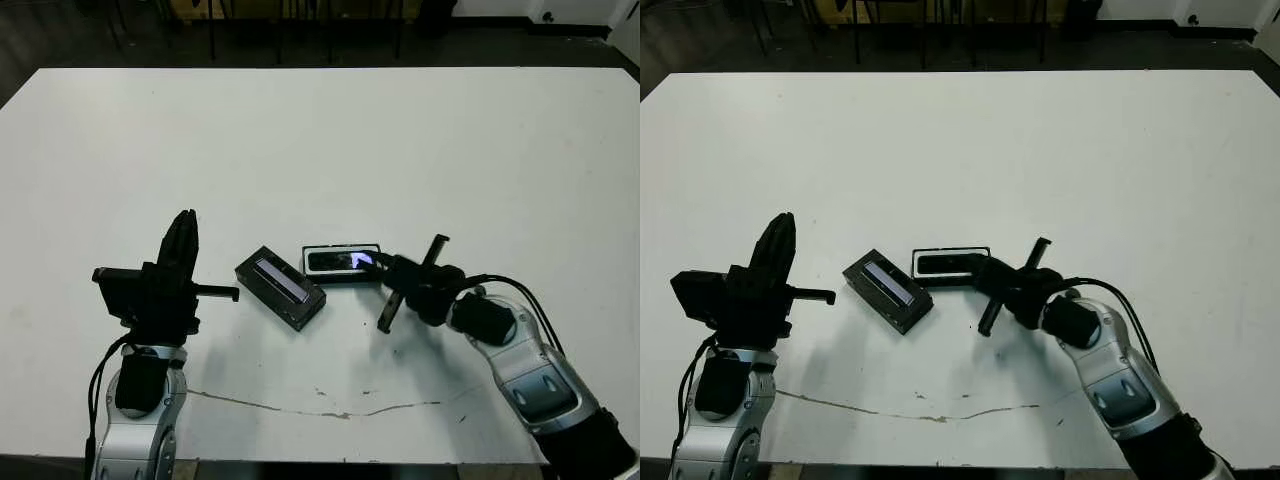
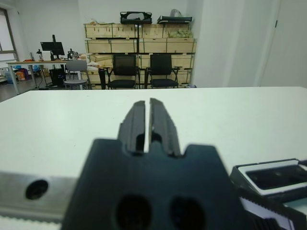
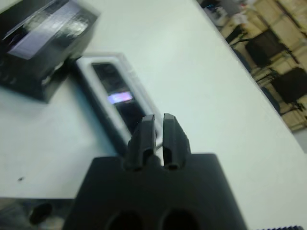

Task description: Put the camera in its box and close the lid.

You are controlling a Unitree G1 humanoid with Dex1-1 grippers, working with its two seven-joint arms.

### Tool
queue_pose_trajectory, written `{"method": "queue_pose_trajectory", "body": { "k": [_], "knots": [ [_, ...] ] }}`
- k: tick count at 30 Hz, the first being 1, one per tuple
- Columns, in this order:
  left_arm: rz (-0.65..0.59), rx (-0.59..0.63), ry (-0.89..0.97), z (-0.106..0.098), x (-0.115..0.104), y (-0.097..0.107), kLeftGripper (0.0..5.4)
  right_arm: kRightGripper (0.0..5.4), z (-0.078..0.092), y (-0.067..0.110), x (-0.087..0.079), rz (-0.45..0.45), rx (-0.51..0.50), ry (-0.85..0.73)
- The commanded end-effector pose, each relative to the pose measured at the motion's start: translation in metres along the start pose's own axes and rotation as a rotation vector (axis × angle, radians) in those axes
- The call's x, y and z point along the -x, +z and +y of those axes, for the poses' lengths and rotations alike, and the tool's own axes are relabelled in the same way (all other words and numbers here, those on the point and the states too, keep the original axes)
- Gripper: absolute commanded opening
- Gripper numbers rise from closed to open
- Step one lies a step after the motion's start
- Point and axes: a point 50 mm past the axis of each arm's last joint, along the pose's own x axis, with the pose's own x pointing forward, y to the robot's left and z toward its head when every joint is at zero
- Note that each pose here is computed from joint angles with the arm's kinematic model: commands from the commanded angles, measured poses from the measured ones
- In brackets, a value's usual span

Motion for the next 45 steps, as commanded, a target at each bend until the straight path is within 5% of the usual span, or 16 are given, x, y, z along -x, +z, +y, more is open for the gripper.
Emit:
{"method": "queue_pose_trajectory", "body": {
  "k": [1,6,19,36,45],
  "knots": [
    [0.047,-0.019,0.0,0.004,0.008,-0.005,0.0,0.01,-0.019,0.009,0.013,-0.071,-0.111,-0.09],
    [0.017,-0.05,-0.036,0.006,0.009,0.006,0.0,0.01,-0.046,0.024,0.035,-0.173,-0.319,-0.144],
    [0.033,-0.252,-0.425,0.021,-0.007,0.058,0.0,0.01,-0.068,0.033,0.052,-0.189,-0.253,-0.185],
    [0.426,-0.736,-0.965,0.052,-0.043,0.073,0.0,0.01,-0.066,0.031,0.053,-0.156,-0.223,-0.197],
    [0.719,-0.759,-1.171,0.056,-0.056,0.051,0.0,0.01,-0.068,0.034,0.055,-0.151,-0.201,-0.197]
  ]
}}
